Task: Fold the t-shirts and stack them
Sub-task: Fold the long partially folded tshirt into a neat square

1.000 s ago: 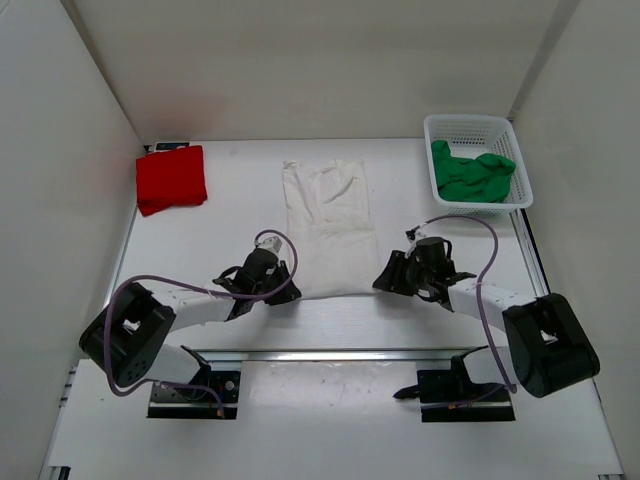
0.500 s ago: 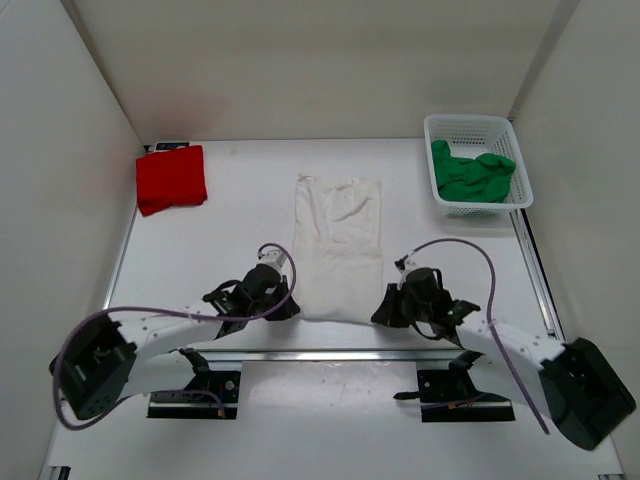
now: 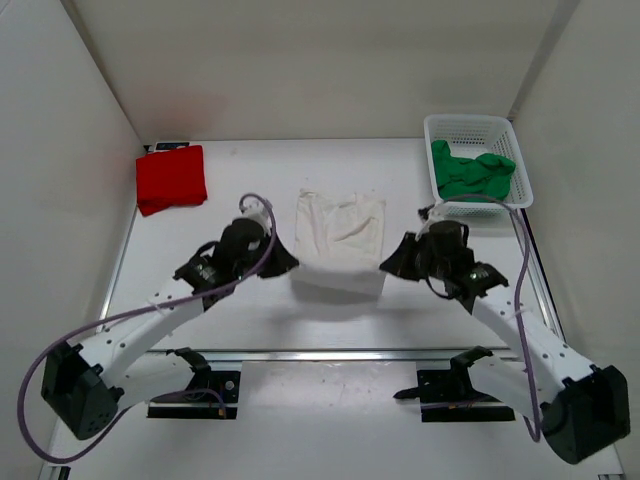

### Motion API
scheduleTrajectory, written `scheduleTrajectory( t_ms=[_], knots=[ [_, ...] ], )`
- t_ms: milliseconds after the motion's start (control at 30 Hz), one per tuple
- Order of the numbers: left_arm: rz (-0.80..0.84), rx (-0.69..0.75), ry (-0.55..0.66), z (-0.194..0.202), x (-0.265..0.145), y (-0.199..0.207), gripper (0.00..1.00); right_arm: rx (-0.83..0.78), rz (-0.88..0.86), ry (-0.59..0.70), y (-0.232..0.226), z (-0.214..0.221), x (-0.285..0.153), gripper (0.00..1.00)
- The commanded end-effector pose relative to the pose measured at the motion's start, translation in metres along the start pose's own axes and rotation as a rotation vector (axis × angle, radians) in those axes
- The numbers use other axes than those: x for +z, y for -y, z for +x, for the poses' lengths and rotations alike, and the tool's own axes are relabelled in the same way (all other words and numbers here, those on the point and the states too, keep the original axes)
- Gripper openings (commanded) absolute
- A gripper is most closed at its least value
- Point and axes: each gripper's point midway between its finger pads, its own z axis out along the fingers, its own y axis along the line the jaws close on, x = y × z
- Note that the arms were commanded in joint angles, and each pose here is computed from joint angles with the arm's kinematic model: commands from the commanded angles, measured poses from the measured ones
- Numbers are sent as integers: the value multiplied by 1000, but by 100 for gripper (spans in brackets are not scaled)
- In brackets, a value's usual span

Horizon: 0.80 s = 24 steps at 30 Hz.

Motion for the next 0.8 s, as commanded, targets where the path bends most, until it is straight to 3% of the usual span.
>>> scheduleTrajectory(
  t_ms=[0, 167, 333, 400, 433, 500, 633, 700, 733, 767],
  knots=[
    [-43, 47, 124, -75, 10, -1, 0, -63, -6, 127, 2, -73, 6, 0],
    [-103, 39, 193, -157, 55, -5, 0, -22, 29, 170, 20, -160, 43, 0],
    [-195, 2, 217, -205, 123, -30, 0, -10, 48, 225, 37, -240, 78, 0],
    [-176, -3, 250, -233, 137, -21, 0, 16, 103, 169, 60, -243, 105, 0],
    [-216, -6, 229, -231, 155, -33, 0, -8, 99, 204, 56, -262, 105, 0],
    [-240, -12, 278, -263, 168, -35, 2, 14, 133, 188, 79, -268, 129, 0],
    [-307, -126, 248, -272, 205, -88, 7, 28, 73, 205, 87, -302, 156, 0],
    [-290, -169, 270, -282, 207, -97, 18, 44, 80, 176, 98, -306, 174, 4],
    [-277, -181, 273, -283, 208, -100, 34, 29, 63, 177, 91, -315, 176, 6],
    [-266, -193, 313, -296, 200, -102, 57, 19, 61, 185, 87, -323, 174, 16]
  ],
)
